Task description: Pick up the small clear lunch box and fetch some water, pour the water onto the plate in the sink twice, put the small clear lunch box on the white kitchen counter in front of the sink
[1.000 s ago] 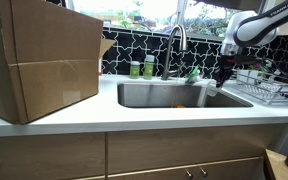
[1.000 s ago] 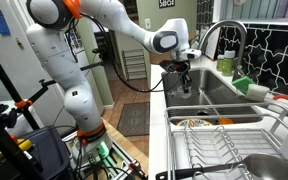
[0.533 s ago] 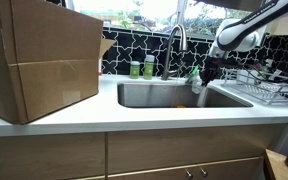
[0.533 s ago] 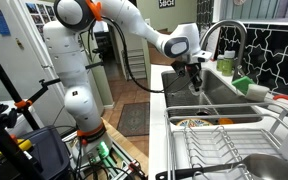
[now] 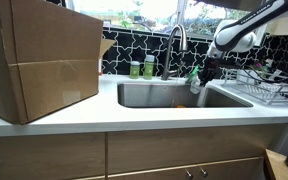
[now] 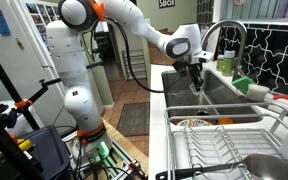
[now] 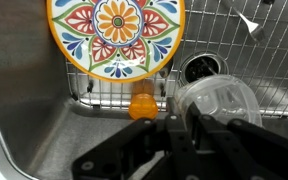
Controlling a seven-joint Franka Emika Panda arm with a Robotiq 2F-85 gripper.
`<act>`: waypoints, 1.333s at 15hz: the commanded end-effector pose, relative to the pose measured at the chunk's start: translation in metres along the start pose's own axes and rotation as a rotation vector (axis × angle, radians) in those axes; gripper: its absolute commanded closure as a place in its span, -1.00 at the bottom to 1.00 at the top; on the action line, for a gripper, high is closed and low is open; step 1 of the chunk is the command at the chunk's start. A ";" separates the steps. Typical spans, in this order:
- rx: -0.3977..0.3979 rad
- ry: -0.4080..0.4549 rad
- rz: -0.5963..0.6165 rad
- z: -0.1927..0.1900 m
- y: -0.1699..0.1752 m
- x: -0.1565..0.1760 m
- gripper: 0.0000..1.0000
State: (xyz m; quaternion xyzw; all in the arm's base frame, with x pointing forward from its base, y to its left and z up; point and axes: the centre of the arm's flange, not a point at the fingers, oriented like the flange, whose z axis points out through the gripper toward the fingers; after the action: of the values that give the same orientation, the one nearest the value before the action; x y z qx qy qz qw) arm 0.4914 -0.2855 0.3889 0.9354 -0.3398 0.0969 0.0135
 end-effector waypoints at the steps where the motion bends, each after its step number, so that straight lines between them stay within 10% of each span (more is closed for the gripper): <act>1: 0.044 -0.003 0.008 0.011 -0.010 0.009 0.94; 20: 0.187 0.024 0.057 0.035 -0.027 0.056 0.94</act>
State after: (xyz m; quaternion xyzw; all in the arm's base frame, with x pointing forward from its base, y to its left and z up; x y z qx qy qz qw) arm 0.5479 -0.2941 0.3726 0.9214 -0.3581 0.1392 -0.0592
